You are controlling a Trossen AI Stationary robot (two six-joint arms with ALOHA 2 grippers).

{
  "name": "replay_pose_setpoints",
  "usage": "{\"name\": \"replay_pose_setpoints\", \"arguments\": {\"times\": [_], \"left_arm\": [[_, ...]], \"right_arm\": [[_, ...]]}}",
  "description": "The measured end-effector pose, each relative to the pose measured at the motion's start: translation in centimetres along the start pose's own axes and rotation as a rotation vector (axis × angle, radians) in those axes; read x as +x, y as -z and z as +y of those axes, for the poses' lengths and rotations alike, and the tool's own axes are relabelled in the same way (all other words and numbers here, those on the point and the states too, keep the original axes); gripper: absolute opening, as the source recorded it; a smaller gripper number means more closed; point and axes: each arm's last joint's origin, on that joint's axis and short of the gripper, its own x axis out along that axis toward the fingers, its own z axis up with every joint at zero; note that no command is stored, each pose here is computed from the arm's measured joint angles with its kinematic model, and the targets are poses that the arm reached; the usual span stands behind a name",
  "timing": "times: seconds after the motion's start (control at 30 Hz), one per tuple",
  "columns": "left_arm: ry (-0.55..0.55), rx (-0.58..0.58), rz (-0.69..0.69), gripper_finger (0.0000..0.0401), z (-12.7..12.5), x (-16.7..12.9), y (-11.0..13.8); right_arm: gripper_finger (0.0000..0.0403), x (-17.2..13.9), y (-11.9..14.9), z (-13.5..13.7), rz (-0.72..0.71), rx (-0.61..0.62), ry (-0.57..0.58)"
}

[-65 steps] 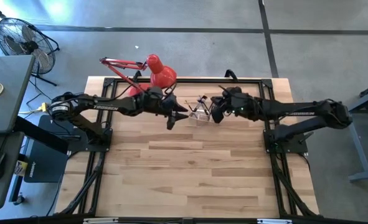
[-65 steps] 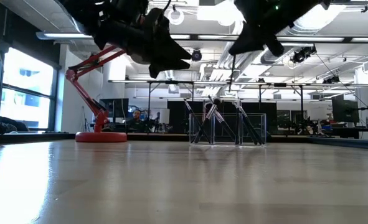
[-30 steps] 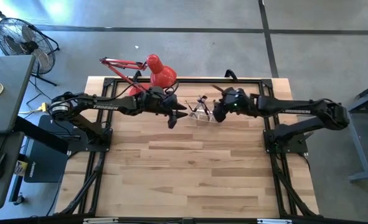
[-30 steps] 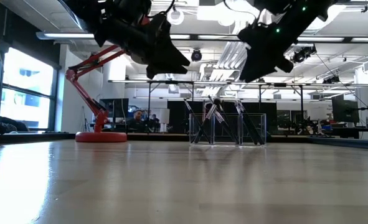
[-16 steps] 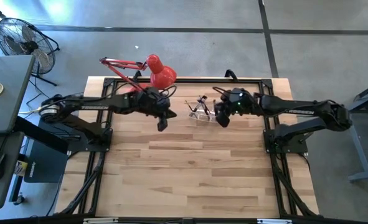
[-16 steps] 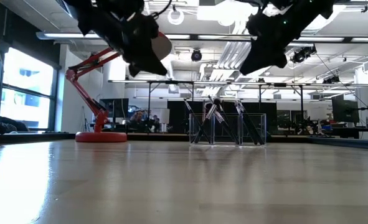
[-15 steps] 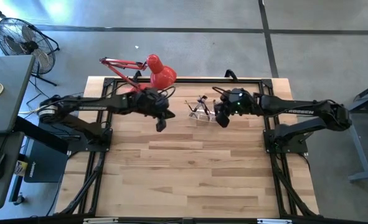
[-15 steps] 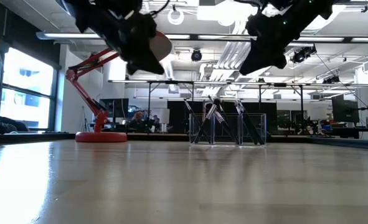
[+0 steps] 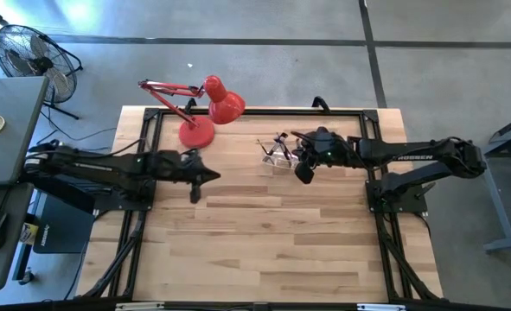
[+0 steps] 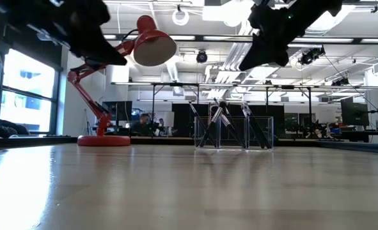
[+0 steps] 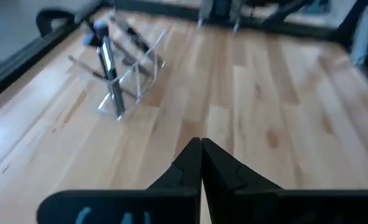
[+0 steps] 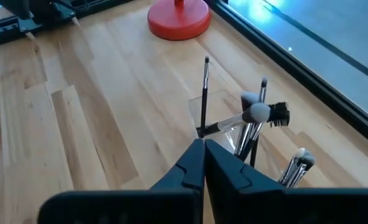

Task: Put items in baskets/containers
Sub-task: Return to Home Position

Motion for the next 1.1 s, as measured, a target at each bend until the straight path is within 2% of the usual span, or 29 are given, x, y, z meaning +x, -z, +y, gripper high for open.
{"name": "replay_pose_setpoints", "arguments": {"times": [0.17, 0.27, 0.5, 0.7, 0.9, 1.1], "left_arm": [[0.021, -0.047, -0.066, 0.0001, 0.2, -1.4, 2.3], [0.029, -0.089, -0.104, 0.0000, 0.5, -2.4, 3.2], [0.069, -0.131, -0.180, 0.0000, 0.9, -5.4, 4.3], [0.093, -0.143, -0.309, 0.0000, 0.6, -7.2, 5.4], [0.156, -0.100, -0.409, 0.0000, 0.5, -7.8, 7.3], [0.080, 0.002, -0.460, 0.0000, 0.6, -7.0, 7.9]], "right_arm": [[0.0004, 0.0, 0.0, 0.2, -0.007, -0.001, 0.004], [0.0002, 0.0, 0.0, 0.2, -0.007, 0.038, 0.005], [0.0002, 0.0, 0.0, 0.1, -0.007, 0.068, 0.005], [0.0001, 0.0, 0.0, 0.1, -0.007, 0.069, 0.003], [0.0003, 0.0, 0.0, 0.2, -0.006, 0.066, 0.002], [0.0002, 0.0, 0.0, 0.1, -0.008, 0.066, 0.006]]}}
